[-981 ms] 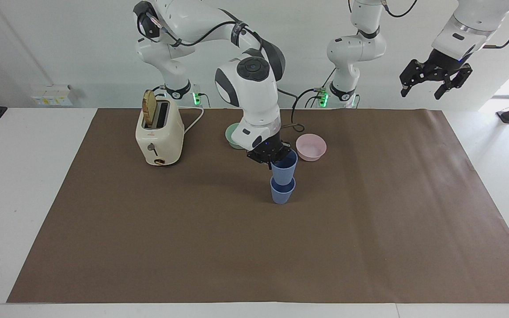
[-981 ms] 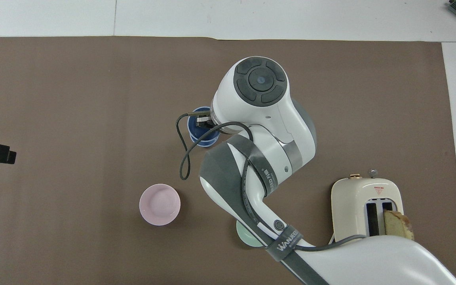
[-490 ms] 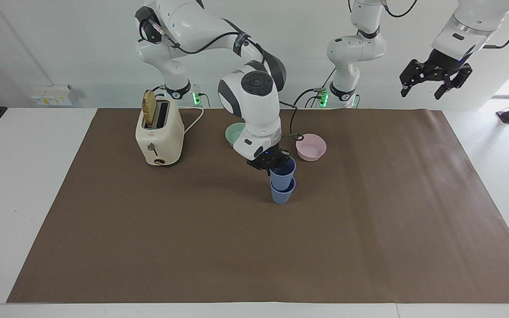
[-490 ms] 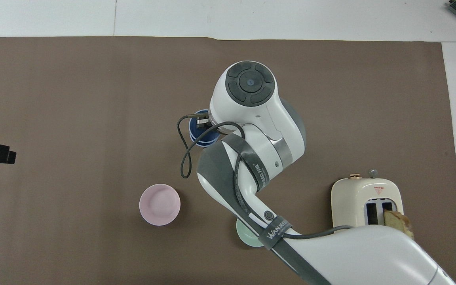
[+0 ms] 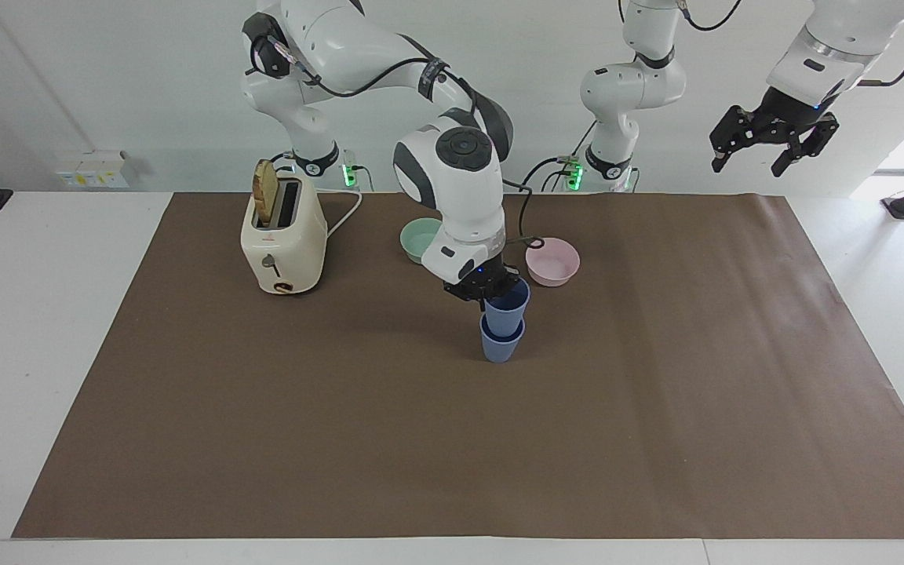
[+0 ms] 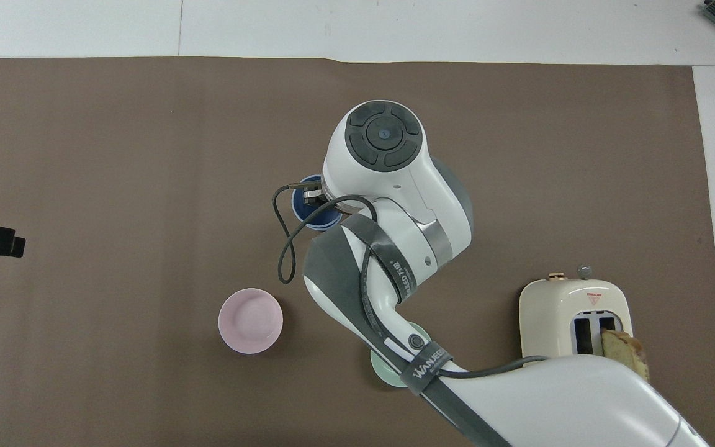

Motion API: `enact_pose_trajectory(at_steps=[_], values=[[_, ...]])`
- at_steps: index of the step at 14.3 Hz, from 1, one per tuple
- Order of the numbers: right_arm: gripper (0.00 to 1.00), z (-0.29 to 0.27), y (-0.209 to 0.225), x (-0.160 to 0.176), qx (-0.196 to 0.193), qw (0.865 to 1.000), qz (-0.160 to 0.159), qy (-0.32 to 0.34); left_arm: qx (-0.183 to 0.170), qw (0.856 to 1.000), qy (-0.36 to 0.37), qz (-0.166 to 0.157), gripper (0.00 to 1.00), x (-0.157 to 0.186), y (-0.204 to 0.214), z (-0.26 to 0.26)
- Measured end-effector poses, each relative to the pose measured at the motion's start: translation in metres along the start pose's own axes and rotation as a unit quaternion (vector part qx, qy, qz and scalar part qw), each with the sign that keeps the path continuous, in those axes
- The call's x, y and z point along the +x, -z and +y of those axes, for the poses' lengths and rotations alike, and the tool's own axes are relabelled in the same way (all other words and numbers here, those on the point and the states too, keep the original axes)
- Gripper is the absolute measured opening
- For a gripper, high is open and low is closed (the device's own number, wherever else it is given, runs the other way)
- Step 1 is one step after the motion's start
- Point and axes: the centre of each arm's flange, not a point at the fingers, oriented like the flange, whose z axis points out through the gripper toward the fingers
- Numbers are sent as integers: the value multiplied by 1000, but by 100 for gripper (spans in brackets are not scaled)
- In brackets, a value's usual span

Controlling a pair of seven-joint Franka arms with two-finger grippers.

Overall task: Stack blue cups with both arms
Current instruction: 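Lower the held cup into the first cup and open the right gripper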

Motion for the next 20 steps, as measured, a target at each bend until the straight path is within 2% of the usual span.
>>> enact_pose_trajectory(at_steps=[16,18,20], values=[[4,3,-25,6,-1,1000,-5,-4,0,1000,0,0,100,0,0,0],[7,3,-24,6,0,1000,-5,-4,0,1000,0,0,100,0,0,0],[22,3,-24,6,0,1000,-4,-4,0,1000,0,0,100,0,0,0]])
